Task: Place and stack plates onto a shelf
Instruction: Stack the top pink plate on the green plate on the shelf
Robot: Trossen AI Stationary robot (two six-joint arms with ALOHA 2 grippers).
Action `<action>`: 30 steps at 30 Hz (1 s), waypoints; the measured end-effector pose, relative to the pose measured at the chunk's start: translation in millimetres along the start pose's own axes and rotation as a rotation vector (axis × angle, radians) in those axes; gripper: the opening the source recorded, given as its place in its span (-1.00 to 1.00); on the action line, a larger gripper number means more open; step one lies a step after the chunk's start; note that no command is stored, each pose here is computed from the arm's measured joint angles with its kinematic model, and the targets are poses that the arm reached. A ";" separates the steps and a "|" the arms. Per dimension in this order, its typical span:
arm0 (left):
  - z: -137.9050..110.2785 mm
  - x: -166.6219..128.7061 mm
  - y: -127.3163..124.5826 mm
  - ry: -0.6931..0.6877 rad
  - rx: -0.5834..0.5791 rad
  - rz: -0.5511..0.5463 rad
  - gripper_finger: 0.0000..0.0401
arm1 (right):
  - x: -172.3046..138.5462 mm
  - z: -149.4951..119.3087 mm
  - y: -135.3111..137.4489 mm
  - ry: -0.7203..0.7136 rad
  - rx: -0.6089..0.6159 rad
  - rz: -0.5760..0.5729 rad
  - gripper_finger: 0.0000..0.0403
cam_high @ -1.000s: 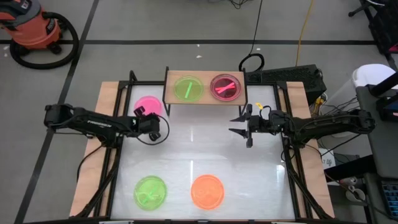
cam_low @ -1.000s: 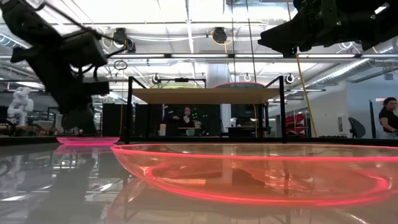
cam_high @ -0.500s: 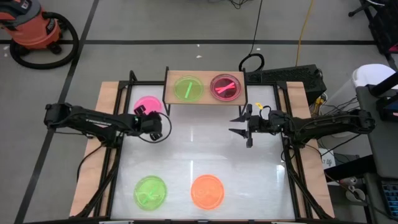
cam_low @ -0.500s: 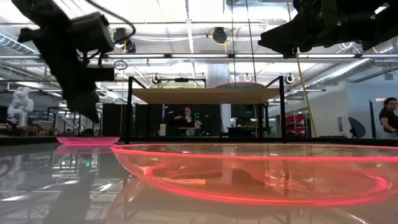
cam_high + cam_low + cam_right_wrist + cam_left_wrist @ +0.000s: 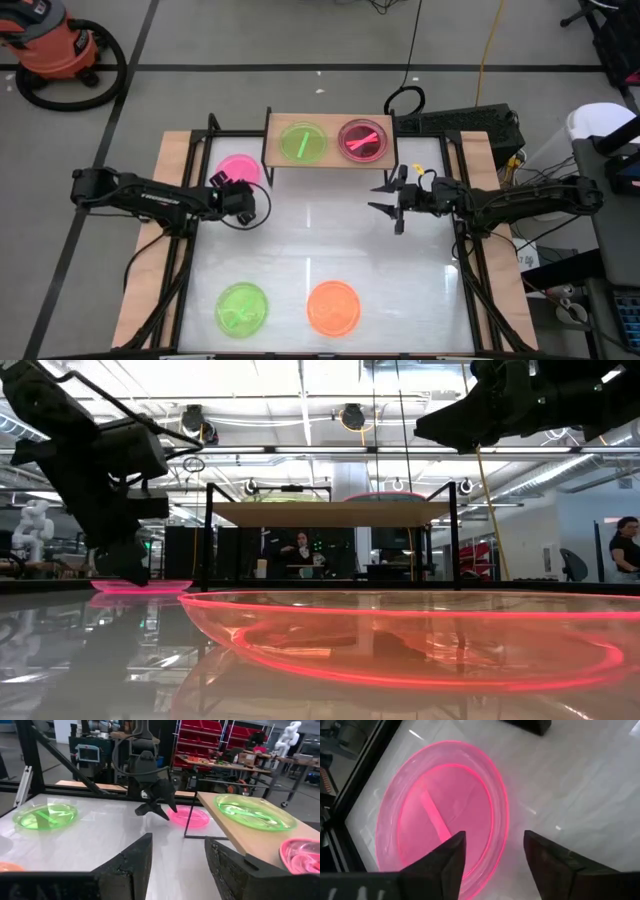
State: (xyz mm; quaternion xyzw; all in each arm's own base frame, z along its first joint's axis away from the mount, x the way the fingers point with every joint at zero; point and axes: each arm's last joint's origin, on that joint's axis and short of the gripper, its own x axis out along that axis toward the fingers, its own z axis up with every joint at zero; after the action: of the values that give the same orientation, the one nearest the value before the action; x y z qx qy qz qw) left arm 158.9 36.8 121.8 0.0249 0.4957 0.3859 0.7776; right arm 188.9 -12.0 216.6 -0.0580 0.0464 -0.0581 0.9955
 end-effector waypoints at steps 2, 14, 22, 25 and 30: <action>-0.7 2.0 0.7 0.009 -0.006 0.007 0.05 | 0.0 0.0 -0.3 0.001 0.014 -0.009 -0.20; -3.3 21.4 1.3 0.091 -0.090 0.053 -0.03 | 0.0 0.0 -0.3 0.001 0.024 -0.009 -0.20; 0.1 22.2 -1.8 0.075 -0.053 -0.006 -0.63 | 0.0 0.0 -0.3 0.001 0.022 -0.009 -0.20; 3.6 18.8 -4.8 0.074 -0.057 -0.019 -0.78 | 0.0 0.0 -0.3 0.001 0.022 -0.009 -0.20; 15.7 4.8 -12.7 0.094 0.004 -0.075 -0.97 | 0.0 -0.1 -0.3 0.002 0.024 -0.009 -0.20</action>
State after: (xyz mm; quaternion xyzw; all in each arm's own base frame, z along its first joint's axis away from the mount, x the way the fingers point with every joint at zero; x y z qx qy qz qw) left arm 179.6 36.2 120.8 -0.0106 0.5330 0.3562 0.7674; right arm 188.8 -12.2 216.5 -0.0461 0.0465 -0.0633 0.9959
